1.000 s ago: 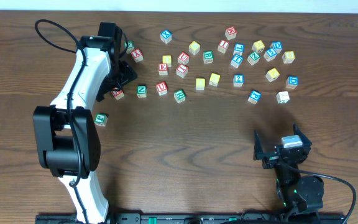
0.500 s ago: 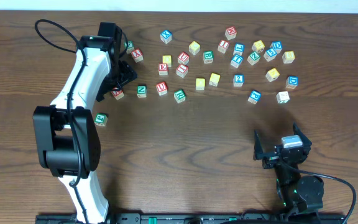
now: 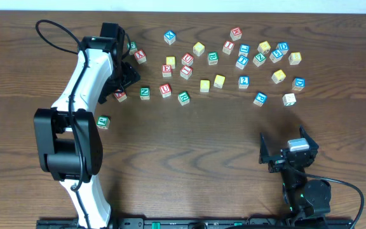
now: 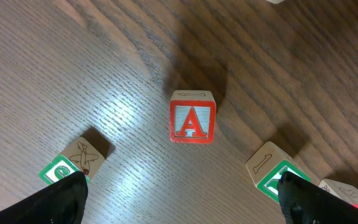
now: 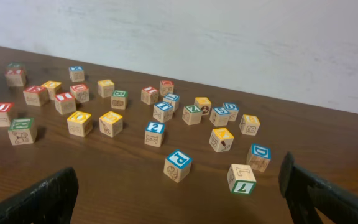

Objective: Spell out AI2
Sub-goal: 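Lower the open left gripper down around the red A block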

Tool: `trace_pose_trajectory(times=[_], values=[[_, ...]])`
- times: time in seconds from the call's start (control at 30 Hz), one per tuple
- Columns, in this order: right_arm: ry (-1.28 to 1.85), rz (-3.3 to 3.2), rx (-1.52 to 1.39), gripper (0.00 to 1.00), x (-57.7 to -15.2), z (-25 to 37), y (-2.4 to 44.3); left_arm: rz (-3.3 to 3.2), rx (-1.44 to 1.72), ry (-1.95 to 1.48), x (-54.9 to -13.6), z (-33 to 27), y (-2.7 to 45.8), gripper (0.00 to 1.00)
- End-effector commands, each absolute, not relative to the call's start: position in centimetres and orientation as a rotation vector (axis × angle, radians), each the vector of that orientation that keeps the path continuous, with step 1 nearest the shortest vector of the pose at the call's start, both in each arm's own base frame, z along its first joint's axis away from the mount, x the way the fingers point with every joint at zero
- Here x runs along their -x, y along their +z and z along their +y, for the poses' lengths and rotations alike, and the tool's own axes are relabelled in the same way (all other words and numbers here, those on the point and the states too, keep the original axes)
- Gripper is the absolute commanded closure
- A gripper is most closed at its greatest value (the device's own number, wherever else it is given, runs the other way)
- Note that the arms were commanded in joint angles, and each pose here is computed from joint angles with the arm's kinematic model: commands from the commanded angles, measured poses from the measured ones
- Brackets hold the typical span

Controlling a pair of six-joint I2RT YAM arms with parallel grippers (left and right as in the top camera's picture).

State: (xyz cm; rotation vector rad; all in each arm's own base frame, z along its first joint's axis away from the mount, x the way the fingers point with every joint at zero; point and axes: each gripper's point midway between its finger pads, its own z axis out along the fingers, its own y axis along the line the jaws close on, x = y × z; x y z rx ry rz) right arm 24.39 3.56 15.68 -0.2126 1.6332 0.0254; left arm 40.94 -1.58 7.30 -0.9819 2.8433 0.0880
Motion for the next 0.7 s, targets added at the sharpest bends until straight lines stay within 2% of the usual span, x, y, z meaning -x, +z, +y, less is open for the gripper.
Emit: trace_pose_trajectory(times=[0.0,0.67], values=[[0.024,1.636,0.194,0.01,-24.4,3.29,15.61,2.855,0.967,0.11,-40.7,-1.33,7.0,0.04],[0.024,1.636,0.194,0.01,-24.4,3.29,15.61,2.853,0.967,0.114,-40.71,-1.28,7.0,0.04]])
